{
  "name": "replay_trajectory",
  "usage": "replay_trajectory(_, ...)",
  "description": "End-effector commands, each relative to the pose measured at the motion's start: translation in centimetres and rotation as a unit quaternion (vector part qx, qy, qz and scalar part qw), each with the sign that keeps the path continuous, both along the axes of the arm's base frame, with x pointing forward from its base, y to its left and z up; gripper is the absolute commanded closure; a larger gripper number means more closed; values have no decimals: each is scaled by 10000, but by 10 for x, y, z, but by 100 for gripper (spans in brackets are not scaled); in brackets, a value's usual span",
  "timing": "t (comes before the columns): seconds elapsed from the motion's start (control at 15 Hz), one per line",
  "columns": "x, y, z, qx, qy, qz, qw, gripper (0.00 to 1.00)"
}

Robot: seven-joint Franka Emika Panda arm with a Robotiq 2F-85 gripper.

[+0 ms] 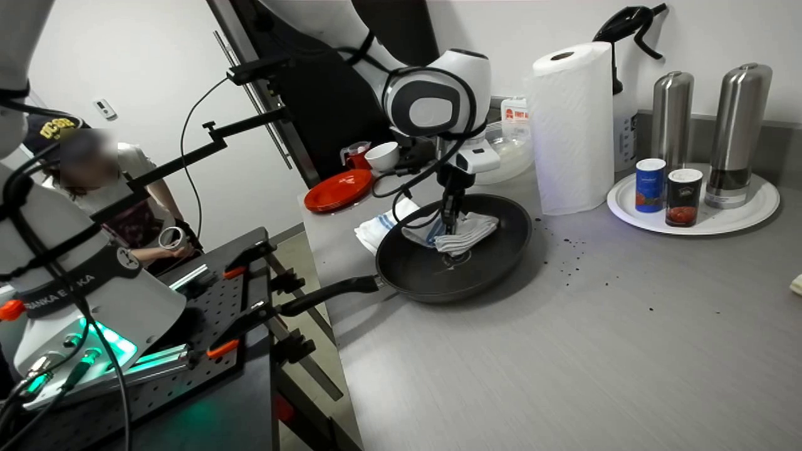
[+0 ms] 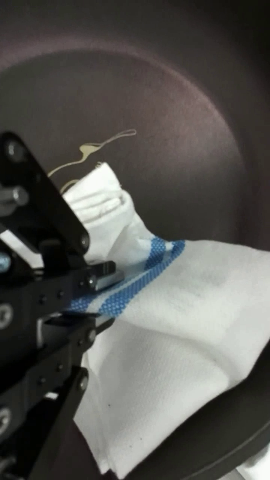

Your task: Use the tea towel on the right to wipe the pan

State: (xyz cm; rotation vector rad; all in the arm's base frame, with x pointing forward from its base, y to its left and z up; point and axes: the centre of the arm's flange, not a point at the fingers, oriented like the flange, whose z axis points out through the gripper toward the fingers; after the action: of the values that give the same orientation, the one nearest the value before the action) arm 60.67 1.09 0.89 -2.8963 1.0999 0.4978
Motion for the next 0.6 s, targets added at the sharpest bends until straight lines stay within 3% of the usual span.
replay_trajectory(0.0, 13, -8, 2, 692, 249, -161, 9972, 97)
replay_trajectory(0.33, 20, -16, 21, 1809, 570, -453, 9808, 97)
replay_trajectory(0.53, 22, -18, 31, 2253, 666, -563, 9704, 97)
